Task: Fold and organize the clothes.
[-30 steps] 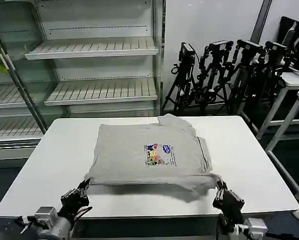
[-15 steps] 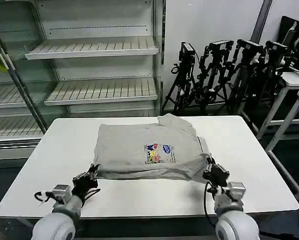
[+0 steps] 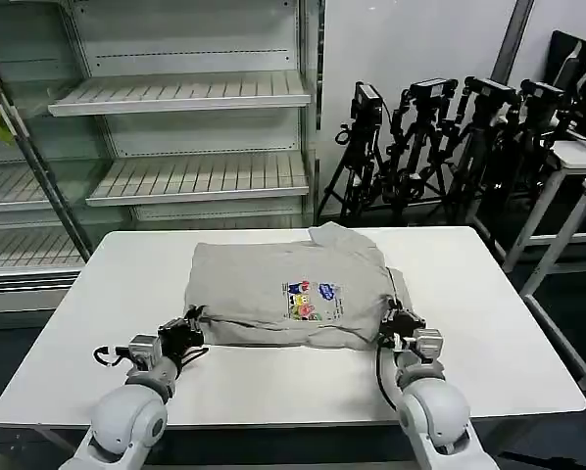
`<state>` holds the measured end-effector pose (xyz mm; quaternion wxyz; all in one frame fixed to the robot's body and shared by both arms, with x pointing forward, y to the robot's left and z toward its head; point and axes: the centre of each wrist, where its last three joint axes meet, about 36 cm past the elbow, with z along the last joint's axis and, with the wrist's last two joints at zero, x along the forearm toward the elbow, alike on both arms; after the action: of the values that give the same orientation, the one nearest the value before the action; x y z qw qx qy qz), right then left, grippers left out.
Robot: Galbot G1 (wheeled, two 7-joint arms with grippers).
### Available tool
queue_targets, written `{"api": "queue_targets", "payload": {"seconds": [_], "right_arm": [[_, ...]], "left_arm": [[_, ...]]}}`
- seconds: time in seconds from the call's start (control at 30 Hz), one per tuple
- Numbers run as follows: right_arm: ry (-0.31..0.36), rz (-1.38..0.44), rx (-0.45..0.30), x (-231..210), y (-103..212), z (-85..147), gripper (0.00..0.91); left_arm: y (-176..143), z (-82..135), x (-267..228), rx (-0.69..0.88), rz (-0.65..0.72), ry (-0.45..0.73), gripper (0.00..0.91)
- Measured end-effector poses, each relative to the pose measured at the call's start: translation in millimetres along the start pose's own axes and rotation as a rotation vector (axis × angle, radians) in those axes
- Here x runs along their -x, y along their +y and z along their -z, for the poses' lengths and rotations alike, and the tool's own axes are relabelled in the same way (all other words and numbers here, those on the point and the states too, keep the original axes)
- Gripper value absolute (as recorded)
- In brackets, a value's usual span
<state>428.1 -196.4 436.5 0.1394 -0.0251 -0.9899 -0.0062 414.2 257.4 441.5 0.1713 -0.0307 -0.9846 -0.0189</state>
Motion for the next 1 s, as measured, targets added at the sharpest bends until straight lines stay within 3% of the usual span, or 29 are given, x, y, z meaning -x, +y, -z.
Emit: {"api": "queue_targets", "payload": {"seconds": [0.17,0.2,0.23,0.27,0.6,1.0], "right_arm": [[0.012,-0.007,0.005,9,5,-4,0.0],[0.014,-0.007,0.005,11,6,-4,0.0],[0.017,-0.005,0.005,12,8,-5,0.141],[0.021,-0.004,0.004,15,9,-5,0.907],[0.041,0.006,-0.012,22,14,-18,0.907],[0.061,-0.034,-0.009,-12,-7,-29,0.907]], "left_arm": [[-2,-2,7,0.0,0.005,0.003,0.071],[-3,-2,8,0.001,0.006,0.004,0.202],[-4,-2,10,0.002,0.005,0.006,0.292],[-4,-3,11,0.002,0.005,0.008,0.907],[-2,-6,13,0.002,0.013,0.024,0.907],[7,-18,-8,-0.072,0.026,0.065,0.907]]}}
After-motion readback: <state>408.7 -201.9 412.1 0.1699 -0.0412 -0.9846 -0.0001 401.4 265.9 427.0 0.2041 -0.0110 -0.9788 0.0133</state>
